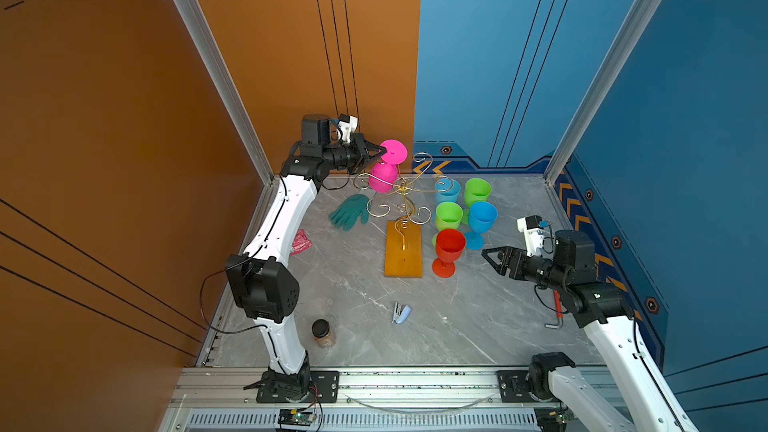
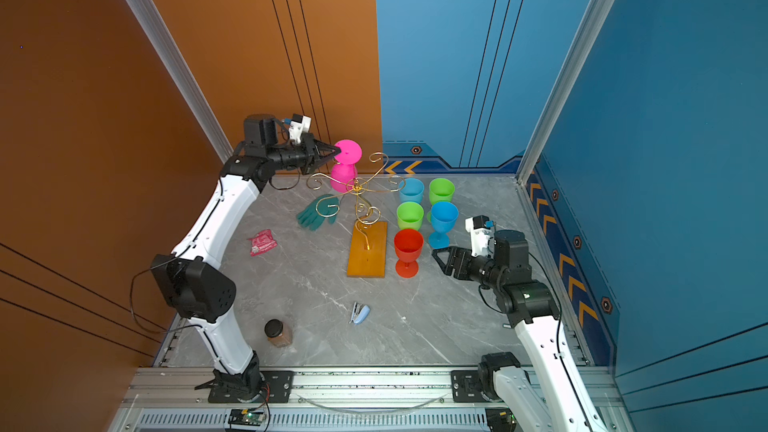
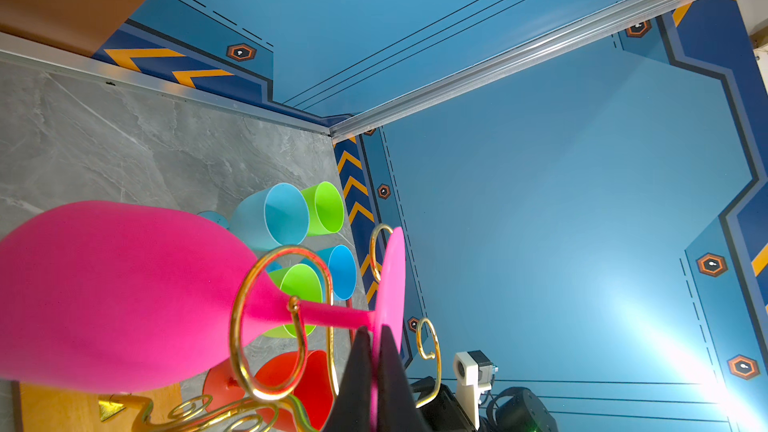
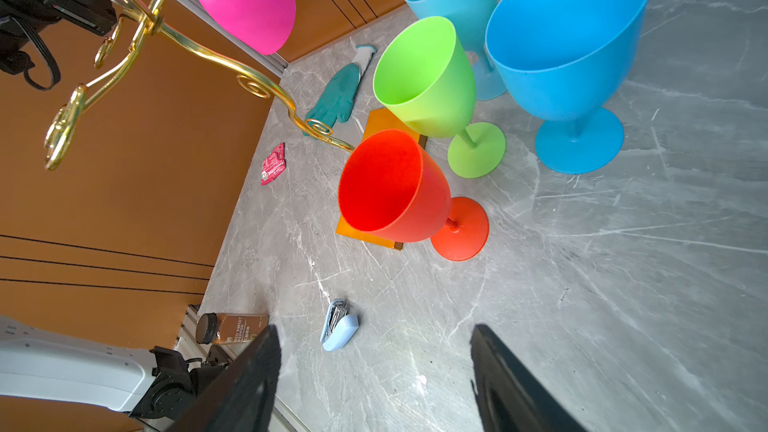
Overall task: Take the wine glass off the wine glass rack
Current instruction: 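Slide the pink glass off the hook toward the robot with the left gripper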
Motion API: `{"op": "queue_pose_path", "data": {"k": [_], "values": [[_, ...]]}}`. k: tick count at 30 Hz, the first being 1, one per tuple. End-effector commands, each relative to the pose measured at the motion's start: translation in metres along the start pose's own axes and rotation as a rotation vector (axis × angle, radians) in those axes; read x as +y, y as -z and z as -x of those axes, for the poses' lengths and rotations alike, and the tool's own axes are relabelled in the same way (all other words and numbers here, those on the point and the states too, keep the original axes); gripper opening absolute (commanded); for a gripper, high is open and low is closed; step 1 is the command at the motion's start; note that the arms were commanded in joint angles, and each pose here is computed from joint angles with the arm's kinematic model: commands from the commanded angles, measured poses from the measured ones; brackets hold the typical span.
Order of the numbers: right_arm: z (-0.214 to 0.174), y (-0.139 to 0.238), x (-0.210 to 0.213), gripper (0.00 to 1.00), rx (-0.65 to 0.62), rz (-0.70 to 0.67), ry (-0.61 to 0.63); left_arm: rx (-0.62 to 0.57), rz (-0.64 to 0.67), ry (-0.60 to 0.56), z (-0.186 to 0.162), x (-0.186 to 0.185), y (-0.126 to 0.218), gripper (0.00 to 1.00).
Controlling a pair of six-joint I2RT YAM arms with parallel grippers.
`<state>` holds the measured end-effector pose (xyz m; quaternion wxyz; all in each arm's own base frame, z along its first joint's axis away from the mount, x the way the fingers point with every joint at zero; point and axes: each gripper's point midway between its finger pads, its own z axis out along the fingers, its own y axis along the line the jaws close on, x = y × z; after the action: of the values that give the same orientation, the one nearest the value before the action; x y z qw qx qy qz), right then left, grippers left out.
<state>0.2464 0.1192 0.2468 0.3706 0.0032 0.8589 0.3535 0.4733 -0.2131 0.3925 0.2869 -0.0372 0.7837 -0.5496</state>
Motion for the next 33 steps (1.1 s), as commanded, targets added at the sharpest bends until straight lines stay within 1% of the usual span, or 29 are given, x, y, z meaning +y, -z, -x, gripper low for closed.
{"op": "queue_pose_path", "data": {"k": [1,13,21,26,33], "values": [[0.0,0.002,0.002,0.74,-0.012,0.013,-0.006,0.01,-0.033,-0.032,-0.005,-0.015,0.014,0.0],[0.0,0.002,0.002,0.74,-0.018,0.018,-0.014,0.014,-0.045,-0.031,-0.015,-0.023,0.03,0.0],[0.002,0.001,0.005,0.73,-0.024,0.033,-0.02,-0.013,-0.044,-0.038,-0.016,-0.028,0.049,0.0],[0.003,0.001,0.006,0.74,-0.023,0.039,-0.025,-0.031,-0.032,-0.036,-0.018,-0.025,0.06,0.0],[0.005,0.001,0.009,0.74,-0.026,0.053,-0.029,-0.085,-0.003,-0.044,-0.014,-0.019,0.081,0.0]]}}
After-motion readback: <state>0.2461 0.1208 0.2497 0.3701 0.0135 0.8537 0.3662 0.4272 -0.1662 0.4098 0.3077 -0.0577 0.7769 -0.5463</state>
